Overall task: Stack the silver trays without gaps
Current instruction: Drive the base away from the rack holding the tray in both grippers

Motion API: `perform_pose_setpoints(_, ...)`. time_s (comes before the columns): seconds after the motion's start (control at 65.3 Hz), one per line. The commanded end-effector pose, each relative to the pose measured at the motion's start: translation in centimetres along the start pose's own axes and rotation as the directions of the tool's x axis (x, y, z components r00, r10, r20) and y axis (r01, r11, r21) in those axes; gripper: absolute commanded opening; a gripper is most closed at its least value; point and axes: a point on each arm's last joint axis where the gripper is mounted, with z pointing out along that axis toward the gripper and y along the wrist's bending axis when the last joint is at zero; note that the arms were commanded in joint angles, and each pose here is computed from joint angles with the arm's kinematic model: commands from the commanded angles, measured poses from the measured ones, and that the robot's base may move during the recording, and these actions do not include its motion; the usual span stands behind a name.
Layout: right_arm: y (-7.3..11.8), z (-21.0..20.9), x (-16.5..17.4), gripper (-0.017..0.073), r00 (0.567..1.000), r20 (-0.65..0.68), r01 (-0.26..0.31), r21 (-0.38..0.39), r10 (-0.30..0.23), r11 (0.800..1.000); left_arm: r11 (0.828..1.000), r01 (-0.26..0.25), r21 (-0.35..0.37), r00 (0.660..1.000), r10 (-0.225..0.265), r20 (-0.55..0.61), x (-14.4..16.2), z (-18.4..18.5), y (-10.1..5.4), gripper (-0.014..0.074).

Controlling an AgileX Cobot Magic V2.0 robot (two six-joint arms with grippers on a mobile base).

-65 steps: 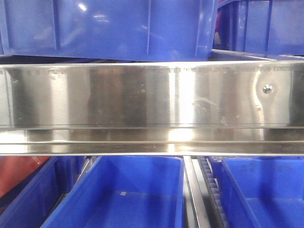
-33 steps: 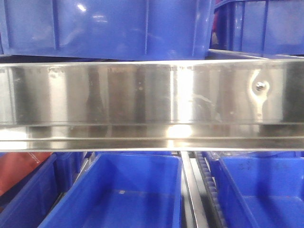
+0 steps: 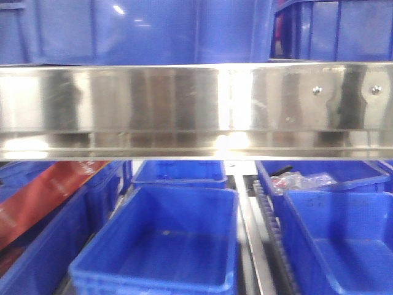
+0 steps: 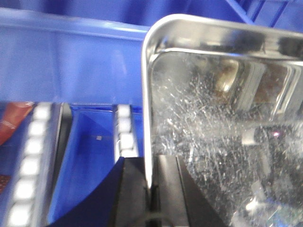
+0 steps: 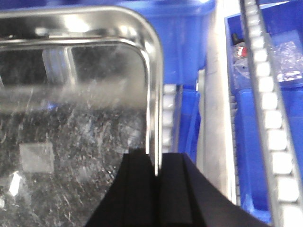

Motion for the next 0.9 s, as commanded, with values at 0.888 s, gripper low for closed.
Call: perform_pose_setpoints(0.888,0.28,-0.65,-0.56,-0.0067,0.998,0.056,0.006,-0.04,-0.004,0.999,0.998,-0.01,0.055,0.995,0.005,0.098,-0.96,-1.02,-0.5,-0.0016)
